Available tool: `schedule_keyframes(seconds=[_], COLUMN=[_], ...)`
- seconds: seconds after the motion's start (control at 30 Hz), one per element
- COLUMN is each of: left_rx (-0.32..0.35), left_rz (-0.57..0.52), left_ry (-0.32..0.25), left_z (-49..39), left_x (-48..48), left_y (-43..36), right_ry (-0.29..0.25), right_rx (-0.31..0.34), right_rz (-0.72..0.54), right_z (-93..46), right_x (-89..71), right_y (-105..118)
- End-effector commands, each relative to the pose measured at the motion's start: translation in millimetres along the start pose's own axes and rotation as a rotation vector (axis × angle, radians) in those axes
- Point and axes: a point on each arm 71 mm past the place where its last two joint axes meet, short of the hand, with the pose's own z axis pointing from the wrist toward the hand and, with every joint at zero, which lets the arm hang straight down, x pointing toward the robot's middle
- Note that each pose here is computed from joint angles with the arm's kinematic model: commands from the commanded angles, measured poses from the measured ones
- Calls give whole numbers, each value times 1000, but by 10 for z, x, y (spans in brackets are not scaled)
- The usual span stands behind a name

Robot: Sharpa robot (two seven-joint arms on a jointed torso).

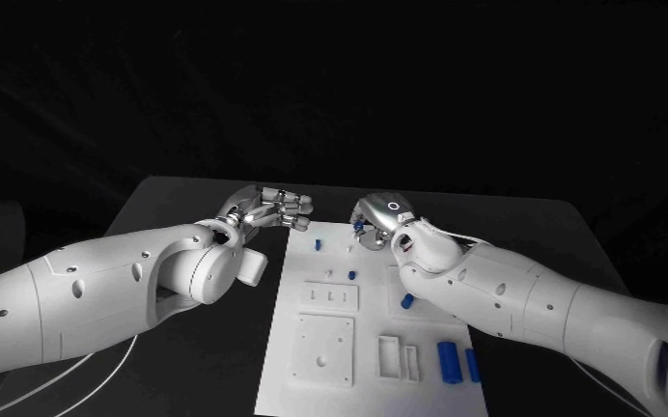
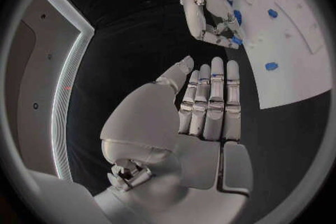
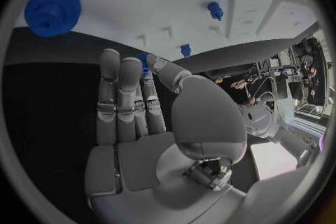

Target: Assemble the parts on the task board

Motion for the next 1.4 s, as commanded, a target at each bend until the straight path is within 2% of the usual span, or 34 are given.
schedule_keyframes(seconds=[0.03,1.4], left_rx=[9,13], left_rz=[-2,-3], left_ry=[19,30], left_z=[9,31], left_x=[31,79], left_y=[-19,-37], right_ry=[0,42], right_rx=[-1,-16], right_rz=[-19,-25], right_z=[15,57], right_x=[4,59], right_y=[8,83])
